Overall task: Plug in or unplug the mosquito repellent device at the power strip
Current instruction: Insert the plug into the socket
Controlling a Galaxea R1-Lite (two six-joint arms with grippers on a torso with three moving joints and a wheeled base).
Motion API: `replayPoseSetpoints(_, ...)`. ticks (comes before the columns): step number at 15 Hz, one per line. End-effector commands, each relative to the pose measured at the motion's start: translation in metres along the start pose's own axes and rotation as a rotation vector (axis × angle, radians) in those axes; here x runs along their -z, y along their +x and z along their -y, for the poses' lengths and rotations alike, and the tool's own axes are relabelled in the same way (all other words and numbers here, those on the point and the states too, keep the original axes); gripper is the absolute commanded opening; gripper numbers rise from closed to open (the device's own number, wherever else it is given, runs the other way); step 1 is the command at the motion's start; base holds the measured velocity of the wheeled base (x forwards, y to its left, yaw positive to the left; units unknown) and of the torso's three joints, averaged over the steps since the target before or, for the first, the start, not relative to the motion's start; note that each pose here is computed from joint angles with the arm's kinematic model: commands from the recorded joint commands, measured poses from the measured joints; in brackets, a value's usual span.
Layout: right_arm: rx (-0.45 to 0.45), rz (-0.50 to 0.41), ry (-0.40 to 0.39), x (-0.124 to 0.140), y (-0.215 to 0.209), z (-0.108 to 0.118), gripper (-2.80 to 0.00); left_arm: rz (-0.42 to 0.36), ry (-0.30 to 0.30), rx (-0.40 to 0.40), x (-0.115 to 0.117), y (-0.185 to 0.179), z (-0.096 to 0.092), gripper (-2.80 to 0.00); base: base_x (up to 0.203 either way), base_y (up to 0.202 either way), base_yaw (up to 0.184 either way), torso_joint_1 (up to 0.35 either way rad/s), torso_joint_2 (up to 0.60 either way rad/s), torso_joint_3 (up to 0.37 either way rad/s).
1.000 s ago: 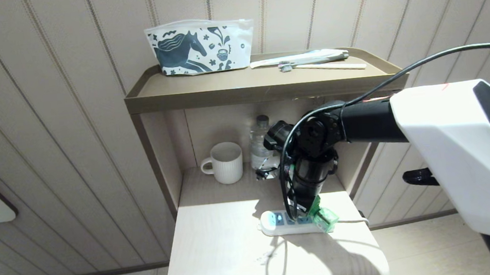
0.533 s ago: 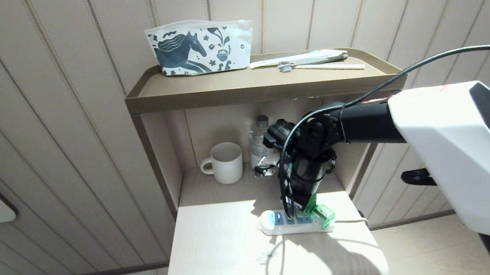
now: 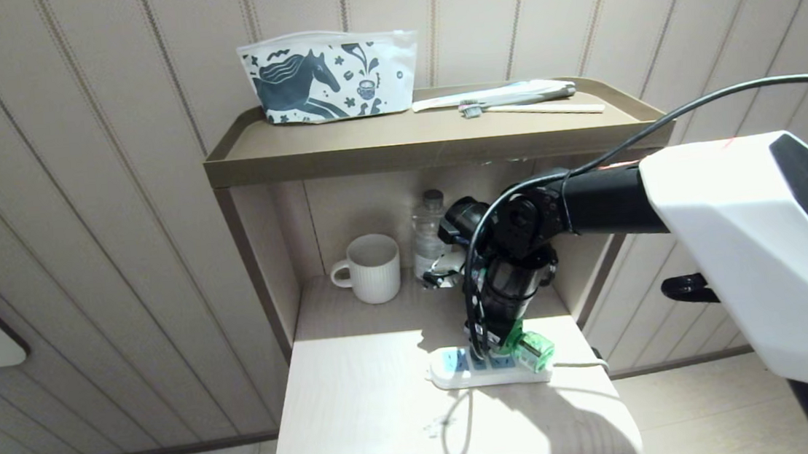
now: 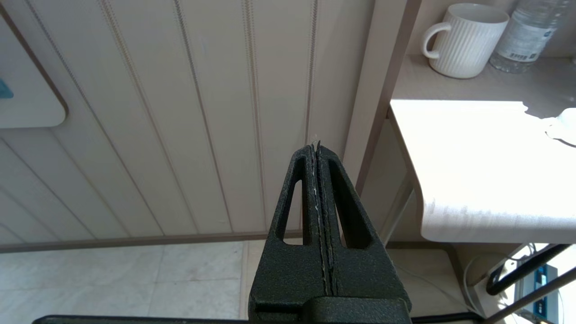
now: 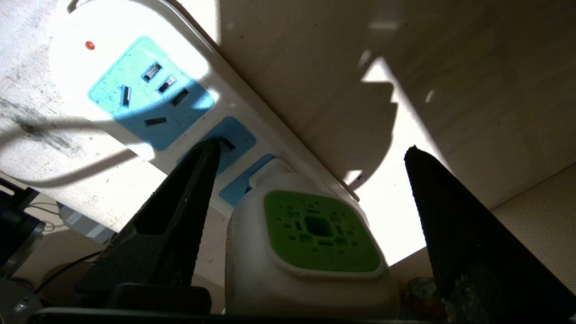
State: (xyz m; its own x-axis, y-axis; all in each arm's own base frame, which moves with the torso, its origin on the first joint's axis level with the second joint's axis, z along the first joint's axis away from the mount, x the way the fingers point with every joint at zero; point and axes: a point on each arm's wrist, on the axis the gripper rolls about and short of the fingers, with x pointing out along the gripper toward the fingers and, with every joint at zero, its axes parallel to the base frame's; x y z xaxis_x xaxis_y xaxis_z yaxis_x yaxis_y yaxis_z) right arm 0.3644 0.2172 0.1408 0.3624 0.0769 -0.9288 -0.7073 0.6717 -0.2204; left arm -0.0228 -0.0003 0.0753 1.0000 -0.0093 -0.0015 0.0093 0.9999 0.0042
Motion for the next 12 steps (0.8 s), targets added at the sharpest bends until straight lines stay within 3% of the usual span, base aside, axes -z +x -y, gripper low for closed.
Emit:
replayPoseSetpoints(1,0.008,0.025,-0.003,0.0,-0.014,0.0,0.0,-0.002,0.0,0.0,0.0,0.0,0.0,-2.8,0.0,0.0,0.0,0.0,0.0,0.0)
replayPoseSetpoints(7,0.024,0.079,-0.005,0.002,-0.042,-0.002,0.0,-0.002,0.0,0.0,0.0,0.0,0.0,-2.8,0.0,0.0,0.0,0.0,0.0,0.0)
replayPoseSetpoints(12,0.035,0.126,-0.01,0.02,-0.085,-0.007,0.0,-0.002,0.0,0.0,0.0,0.0,0.0,-2.8,0.0,0.0,0.0,0.0,0.0,0.0)
